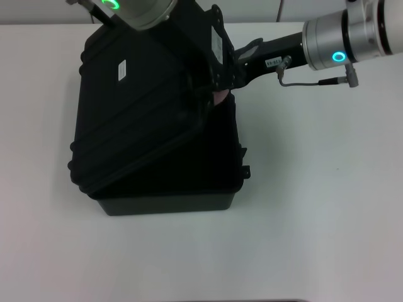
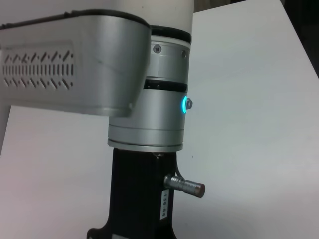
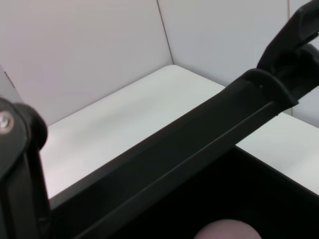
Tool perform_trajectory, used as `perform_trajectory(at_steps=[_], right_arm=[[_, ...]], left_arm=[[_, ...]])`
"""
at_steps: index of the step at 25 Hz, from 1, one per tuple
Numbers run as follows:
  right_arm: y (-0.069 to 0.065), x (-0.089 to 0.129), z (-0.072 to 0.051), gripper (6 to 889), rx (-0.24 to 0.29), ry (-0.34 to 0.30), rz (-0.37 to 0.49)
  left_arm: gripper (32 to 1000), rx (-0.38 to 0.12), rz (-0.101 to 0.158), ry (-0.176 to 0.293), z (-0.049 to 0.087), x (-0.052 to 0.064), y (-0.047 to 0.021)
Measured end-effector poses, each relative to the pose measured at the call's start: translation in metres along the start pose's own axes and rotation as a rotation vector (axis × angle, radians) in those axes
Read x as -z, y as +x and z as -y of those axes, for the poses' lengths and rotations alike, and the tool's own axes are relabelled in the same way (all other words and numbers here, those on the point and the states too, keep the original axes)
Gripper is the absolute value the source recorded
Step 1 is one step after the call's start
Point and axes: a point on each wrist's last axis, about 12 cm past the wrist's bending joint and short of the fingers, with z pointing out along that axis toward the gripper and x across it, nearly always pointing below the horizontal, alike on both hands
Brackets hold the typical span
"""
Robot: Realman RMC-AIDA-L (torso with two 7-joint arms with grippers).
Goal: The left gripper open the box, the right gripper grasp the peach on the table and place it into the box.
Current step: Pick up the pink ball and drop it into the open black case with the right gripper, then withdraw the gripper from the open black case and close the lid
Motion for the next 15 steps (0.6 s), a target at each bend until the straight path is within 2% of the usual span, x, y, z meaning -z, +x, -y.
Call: perform_trajectory(at_steps=[3,15], right_arm=[[0.0,0.0,0.0001,250,-0.002,0.001,-0.002],[0.0018,-0.0029,0.0008,722,0.009,0.019,-0.022]], left_arm=[[93,0.002,0.0,0.0,0.0001,-0.0002,0.0006],[93,0.007,-0.004,0.009,0.0002,-0.0023,0.004]])
